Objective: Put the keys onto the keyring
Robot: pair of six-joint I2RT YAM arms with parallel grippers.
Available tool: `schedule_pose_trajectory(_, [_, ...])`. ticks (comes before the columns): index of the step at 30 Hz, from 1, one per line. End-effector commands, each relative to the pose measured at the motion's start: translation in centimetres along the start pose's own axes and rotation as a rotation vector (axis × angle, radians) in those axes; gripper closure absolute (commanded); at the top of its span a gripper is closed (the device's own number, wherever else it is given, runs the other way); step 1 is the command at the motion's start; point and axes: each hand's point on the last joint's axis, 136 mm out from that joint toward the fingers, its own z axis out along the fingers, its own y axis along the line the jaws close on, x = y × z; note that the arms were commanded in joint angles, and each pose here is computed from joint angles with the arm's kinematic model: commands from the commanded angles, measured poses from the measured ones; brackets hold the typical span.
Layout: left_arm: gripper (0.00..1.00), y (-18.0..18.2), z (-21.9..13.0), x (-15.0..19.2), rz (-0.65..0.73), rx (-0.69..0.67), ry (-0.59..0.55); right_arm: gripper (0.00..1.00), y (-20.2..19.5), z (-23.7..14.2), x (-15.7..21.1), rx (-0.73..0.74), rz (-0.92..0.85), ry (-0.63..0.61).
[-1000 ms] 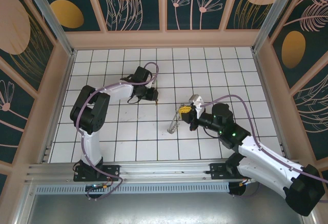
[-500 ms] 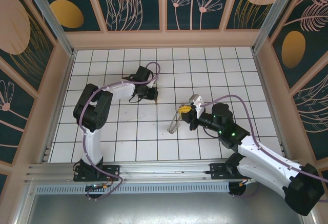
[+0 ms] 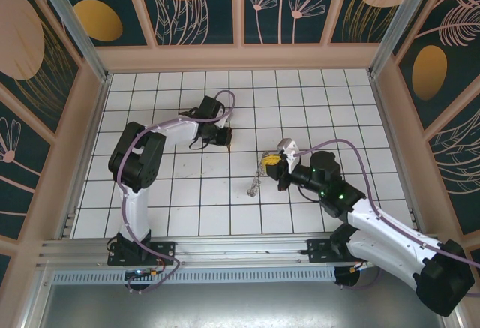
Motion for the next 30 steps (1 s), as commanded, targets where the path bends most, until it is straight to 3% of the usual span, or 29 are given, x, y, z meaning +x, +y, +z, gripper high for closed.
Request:
schedule_pose_trajectory(1, [1.00,-1.6,-3.1,-1.1,0.077,0.030,-0.034,1.00,0.7,-0.6,-2.0,-0.030,-0.026,-0.070])
schedule_pose_trajectory(8, [1.00,-7.5,-11.9,-2.7,0.283,0.225,-0.256,1.00,2.2,-1.5,-4.3,-0.087,-0.059,-0.091])
schedule_pose_trajectory(14, [1.00,-12.1,-19.1,-1.7,0.461,0.403,-0.438,1.00,3.6,-2.1,-6.4,-0.128,-0.074,-0.108])
schedule_pose_trajectory(21, [1.00,-15.3,-25.1,0.8,0.619,0.510,-0.560,1.00,6.4,-2.3,-9.1,-0.177,-0.145,-0.136])
schedule_pose_trajectory(30, [1.00,-17.9,-29.5,4.2,0.697,0.657,-0.597,1.00,8.7,-1.3,-11.6,-0.220,-0.190,-0.181])
